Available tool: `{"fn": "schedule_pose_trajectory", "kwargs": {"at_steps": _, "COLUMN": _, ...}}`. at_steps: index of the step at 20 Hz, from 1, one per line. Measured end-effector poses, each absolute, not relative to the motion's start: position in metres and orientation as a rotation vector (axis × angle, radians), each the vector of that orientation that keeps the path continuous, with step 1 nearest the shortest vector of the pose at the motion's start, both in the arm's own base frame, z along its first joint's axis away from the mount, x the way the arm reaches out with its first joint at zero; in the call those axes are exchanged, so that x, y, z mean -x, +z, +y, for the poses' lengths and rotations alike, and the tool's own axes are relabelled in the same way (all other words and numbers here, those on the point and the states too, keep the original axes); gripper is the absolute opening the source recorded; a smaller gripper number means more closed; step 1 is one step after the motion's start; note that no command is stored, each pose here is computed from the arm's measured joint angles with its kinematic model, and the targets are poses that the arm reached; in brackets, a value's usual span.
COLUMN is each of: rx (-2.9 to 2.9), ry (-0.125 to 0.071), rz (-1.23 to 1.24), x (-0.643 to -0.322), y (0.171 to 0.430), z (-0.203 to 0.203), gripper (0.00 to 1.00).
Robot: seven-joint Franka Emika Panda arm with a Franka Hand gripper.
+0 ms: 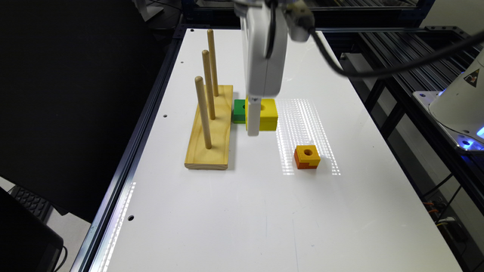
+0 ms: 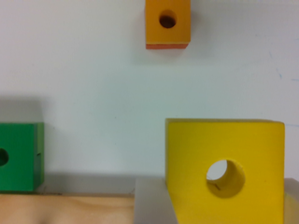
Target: Pick up yellow block.
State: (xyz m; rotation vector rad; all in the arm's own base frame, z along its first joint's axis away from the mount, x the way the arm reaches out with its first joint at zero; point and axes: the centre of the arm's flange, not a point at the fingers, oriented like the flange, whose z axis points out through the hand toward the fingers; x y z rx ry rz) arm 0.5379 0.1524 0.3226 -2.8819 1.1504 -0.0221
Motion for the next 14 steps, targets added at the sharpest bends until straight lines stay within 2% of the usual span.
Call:
{"fn": "schedule_pose_trajectory", "kwargs": {"at_steps": 4, "rx": 2.888, "ry": -0.031, "rz": 1.154, "x": -0.533, "y": 0.341, "z": 0.153, "gripper": 0.0}}
{"fn": "schedule_pose_trajectory", "kwargs": {"at_steps": 9, "rx": 2.889, "ry": -0.029, "rz": 1.155, "x": -0.533, "y": 0.341, "z": 0.153, "gripper": 0.0}}
{"fn": "schedule_pose_trajectory", "kwargs": {"at_steps": 14, "rx": 2.885, "ry": -0.047, "rz": 1.153, "x": -0.533, "y": 0.348, "z": 0.153, "gripper": 0.0}}
